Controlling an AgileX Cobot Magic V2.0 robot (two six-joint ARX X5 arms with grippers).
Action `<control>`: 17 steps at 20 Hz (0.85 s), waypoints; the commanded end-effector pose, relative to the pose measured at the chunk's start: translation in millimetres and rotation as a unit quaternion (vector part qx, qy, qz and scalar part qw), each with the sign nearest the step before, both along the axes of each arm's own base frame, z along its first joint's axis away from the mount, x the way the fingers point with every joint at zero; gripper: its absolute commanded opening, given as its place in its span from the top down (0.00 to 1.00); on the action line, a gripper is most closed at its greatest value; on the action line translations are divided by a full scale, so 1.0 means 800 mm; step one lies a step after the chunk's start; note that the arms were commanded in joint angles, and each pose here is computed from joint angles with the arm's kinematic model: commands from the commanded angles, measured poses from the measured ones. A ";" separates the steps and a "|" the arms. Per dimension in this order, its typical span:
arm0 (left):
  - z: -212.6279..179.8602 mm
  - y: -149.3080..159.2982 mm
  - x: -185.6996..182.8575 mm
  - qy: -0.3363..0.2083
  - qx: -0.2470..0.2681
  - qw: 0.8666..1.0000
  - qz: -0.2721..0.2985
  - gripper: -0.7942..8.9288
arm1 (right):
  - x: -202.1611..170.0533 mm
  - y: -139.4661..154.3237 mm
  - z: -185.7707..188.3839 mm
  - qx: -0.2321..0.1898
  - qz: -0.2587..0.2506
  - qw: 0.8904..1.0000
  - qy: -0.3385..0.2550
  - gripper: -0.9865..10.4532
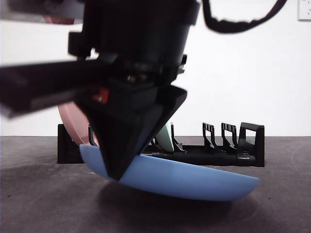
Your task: Place the plate
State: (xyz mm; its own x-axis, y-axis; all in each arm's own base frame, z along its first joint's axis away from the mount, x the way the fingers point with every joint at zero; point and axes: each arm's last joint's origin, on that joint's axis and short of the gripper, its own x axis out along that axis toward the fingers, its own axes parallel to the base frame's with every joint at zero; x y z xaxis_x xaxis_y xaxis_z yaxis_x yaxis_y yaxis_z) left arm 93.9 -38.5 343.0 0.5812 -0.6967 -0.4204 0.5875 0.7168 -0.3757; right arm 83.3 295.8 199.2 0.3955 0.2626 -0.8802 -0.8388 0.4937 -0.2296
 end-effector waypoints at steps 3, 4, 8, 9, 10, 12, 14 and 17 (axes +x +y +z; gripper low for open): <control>0.008 -0.001 0.000 -0.015 -0.001 1.000 -0.005 0.34 | -0.007 0.009 -0.004 0.002 0.008 1.000 -0.005 0.90; 0.008 -0.001 0.000 -0.015 -0.001 1.000 -0.005 0.34 | -0.007 0.009 -0.003 0.004 0.005 1.000 -0.004 0.90; 0.008 -0.001 0.000 -0.015 -0.001 1.000 -0.005 0.34 | -0.006 0.004 0.014 0.022 -0.004 1.000 0.010 0.72; 0.008 -0.001 0.001 -0.015 0.000 1.000 -0.005 0.34 | -0.004 0.001 0.024 0.030 -0.008 0.999 0.009 0.68; 0.007 -0.001 0.001 -0.014 0.000 1.000 -0.005 0.34 | -0.001 -0.004 0.038 0.043 -0.012 0.999 0.008 0.65; 0.007 -0.001 0.002 -0.013 0.000 1.000 -0.005 0.34 | 0.007 -0.019 0.071 0.082 -0.020 0.996 0.013 0.62; 0.007 -0.001 0.003 -0.012 0.000 1.000 -0.005 0.34 | 0.018 -0.043 0.103 0.127 -0.032 0.991 0.022 0.61; 0.007 -0.001 0.004 -0.012 0.000 1.000 -0.005 0.34 | 0.038 -0.090 0.144 0.199 -0.060 0.977 0.042 0.60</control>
